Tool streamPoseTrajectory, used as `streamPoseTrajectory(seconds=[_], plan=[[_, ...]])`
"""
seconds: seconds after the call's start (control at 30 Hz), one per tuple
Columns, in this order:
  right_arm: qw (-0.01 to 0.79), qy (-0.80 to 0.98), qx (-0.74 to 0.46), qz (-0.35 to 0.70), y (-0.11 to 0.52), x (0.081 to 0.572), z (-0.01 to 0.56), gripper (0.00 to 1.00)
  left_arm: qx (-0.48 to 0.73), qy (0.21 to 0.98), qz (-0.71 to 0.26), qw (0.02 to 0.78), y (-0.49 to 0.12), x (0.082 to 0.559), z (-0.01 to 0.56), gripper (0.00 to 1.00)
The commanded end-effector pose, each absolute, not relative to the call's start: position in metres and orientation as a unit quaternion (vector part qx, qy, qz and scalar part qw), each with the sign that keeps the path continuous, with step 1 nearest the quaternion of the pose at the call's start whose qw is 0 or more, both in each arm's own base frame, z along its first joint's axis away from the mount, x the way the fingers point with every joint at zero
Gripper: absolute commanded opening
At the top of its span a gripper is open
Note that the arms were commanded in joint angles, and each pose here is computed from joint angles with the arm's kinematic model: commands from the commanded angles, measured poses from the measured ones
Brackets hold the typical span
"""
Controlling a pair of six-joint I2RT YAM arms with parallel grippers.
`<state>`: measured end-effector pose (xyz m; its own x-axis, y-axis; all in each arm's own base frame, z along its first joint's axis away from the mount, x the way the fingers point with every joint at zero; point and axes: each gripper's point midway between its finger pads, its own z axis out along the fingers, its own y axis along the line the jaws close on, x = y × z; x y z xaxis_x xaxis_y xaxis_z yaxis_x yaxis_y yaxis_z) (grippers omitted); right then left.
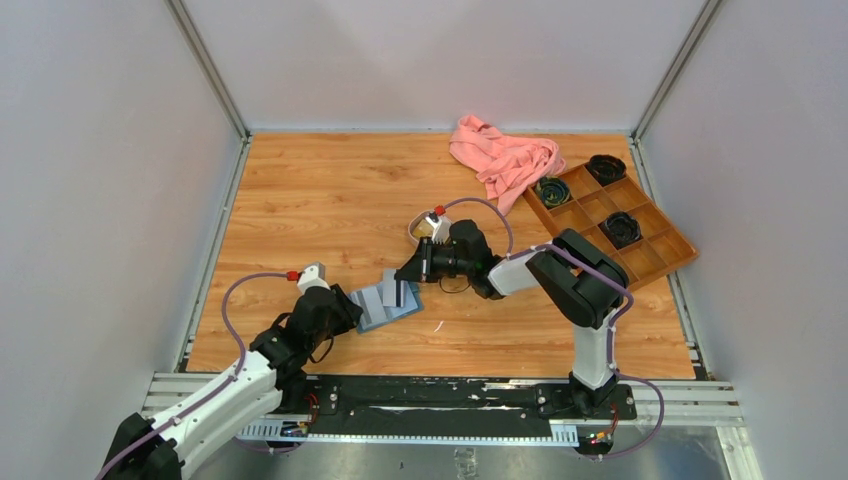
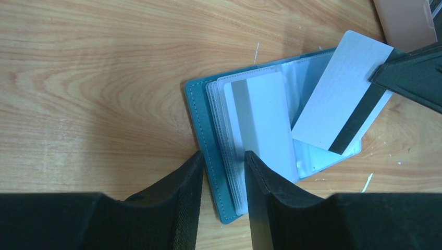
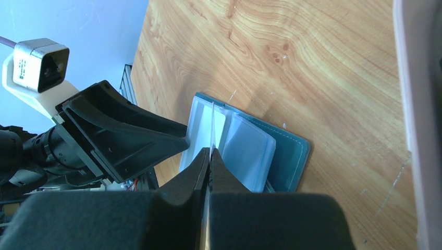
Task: Put the credit cards into the card holder
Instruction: Insert the credit card into the card holder.
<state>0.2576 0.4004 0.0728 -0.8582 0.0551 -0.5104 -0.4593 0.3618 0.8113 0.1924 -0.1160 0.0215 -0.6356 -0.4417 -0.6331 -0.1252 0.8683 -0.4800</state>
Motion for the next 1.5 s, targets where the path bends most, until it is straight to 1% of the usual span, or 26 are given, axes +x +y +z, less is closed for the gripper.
streamPoseTrajectory(seconds=[0.0,0.47,0.73,0.9,1.17,1.33,1.47], plan=[[0.246,0.776,-0.132,0.566,0.4,0.261,0.089,0.0,-0.167,0.896,-0.166,0.377,-0.104,0.185,0.007,0.38],[0.236,0.784,-0.13,0.56,0.399,0.261,0.083,0.0,-0.166,0.898,-0.162,0.375,-0.103,0.184,0.007,0.36],[0.205,0.784,-0.128,0.572,0.405,0.251,0.075,0.0,-0.165,0.898,-0.162,0.375,-0.104,0.184,0.008,0.36],[0.228,0.769,-0.141,0.58,0.405,0.253,0.095,0.0,-0.164,0.897,-0.162,0.376,-0.103,0.184,0.008,0.36],[0.23,0.799,-0.143,0.536,0.396,0.257,0.073,0.0,-0.165,0.897,-0.164,0.376,-0.104,0.184,0.008,0.35],[0.214,0.802,-0.137,0.54,0.4,0.256,0.068,0.0,-0.165,0.897,-0.164,0.376,-0.104,0.184,0.008,0.35],[0.214,0.793,-0.136,0.553,0.402,0.254,0.074,0.0,-0.164,0.897,-0.164,0.375,-0.104,0.183,0.008,0.35]])
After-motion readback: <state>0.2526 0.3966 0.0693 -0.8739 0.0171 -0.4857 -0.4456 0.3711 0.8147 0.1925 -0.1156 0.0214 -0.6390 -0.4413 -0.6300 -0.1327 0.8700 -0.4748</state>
